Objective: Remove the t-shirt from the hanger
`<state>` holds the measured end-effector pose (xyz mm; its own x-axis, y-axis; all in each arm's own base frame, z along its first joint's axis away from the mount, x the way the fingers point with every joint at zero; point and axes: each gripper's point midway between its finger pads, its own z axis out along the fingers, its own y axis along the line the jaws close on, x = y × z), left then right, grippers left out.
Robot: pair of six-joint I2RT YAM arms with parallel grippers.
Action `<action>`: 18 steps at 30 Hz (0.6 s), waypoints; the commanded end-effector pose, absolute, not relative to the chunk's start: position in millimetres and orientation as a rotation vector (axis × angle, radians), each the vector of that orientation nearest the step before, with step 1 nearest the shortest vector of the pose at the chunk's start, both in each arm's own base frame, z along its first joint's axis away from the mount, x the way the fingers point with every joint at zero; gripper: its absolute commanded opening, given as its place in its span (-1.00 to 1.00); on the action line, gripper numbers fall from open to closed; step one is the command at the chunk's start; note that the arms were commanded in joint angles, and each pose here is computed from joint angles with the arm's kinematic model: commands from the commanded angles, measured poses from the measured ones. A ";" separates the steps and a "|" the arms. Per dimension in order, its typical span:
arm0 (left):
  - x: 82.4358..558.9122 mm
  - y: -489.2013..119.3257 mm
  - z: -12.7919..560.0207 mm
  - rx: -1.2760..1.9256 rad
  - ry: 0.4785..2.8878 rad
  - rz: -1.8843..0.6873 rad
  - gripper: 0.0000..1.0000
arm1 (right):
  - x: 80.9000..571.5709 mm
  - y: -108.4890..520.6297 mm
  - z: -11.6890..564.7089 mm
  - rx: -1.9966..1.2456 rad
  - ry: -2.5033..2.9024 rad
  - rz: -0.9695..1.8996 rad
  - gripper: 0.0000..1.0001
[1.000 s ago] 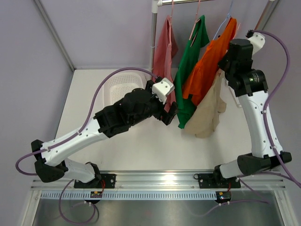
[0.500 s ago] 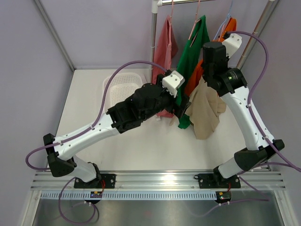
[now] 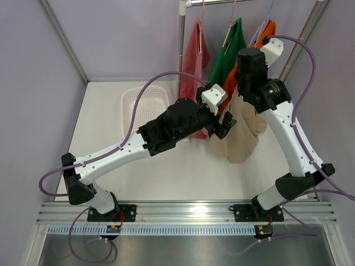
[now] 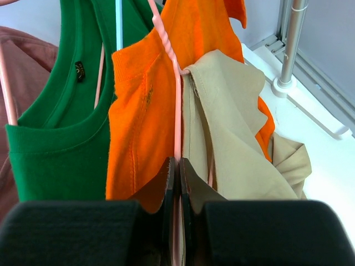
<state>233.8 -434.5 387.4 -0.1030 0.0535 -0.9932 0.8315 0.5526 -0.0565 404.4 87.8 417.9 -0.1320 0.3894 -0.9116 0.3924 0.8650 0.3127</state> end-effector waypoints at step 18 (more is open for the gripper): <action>241.7 -458.7 407.1 0.778 1.458 -0.797 -0.38 | 363.7 86.7 474.8 0.612 1.626 0.185 -1.00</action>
<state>245.7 -458.7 368.0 -0.0830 0.0922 -0.9923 0.8367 0.5473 -0.0192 366.1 84.5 456.4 -0.0821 0.4606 -0.8838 0.3039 0.8561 0.4179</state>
